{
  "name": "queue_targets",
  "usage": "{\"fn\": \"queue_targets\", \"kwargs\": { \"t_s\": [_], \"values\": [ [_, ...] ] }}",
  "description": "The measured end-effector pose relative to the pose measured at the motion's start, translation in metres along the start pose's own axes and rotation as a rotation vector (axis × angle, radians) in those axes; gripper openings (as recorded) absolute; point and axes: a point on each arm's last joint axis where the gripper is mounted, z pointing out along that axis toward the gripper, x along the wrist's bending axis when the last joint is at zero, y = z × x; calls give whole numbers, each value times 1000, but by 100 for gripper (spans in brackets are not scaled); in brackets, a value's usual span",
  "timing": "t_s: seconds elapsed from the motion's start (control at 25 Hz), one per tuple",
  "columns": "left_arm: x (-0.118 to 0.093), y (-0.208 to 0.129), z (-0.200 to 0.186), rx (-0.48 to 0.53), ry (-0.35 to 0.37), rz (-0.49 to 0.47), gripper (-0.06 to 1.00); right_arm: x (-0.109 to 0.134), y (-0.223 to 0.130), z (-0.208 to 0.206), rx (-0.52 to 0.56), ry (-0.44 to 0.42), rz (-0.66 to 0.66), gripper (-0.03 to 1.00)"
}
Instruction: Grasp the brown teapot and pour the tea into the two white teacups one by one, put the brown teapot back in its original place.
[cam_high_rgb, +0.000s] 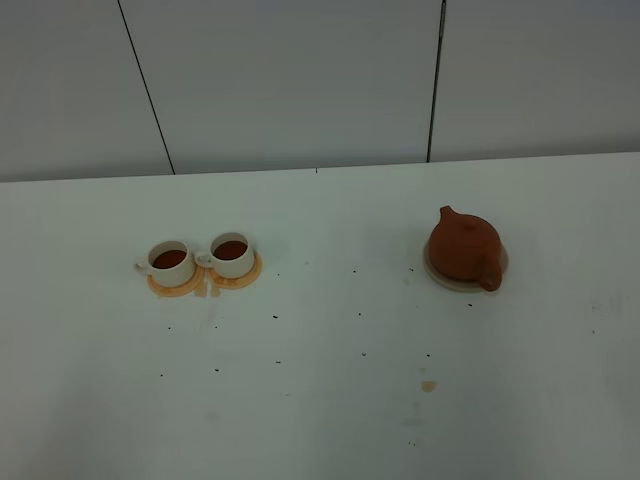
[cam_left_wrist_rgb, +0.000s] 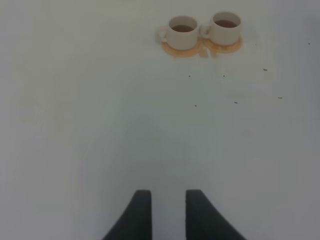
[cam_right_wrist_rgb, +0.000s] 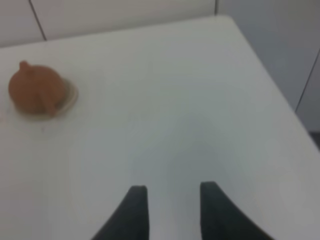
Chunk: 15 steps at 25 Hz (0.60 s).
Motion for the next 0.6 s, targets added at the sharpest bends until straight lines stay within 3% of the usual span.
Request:
{"fn": "queue_targets", "kwargs": {
  "t_s": [0.4, 0.6],
  "values": [
    [0, 0, 0, 0, 0, 0, 24, 6, -29, -9, 133, 58, 40, 24],
    [0, 0, 0, 0, 0, 0, 24, 8, -29, -8, 136, 72, 38, 24]
  ]
}}
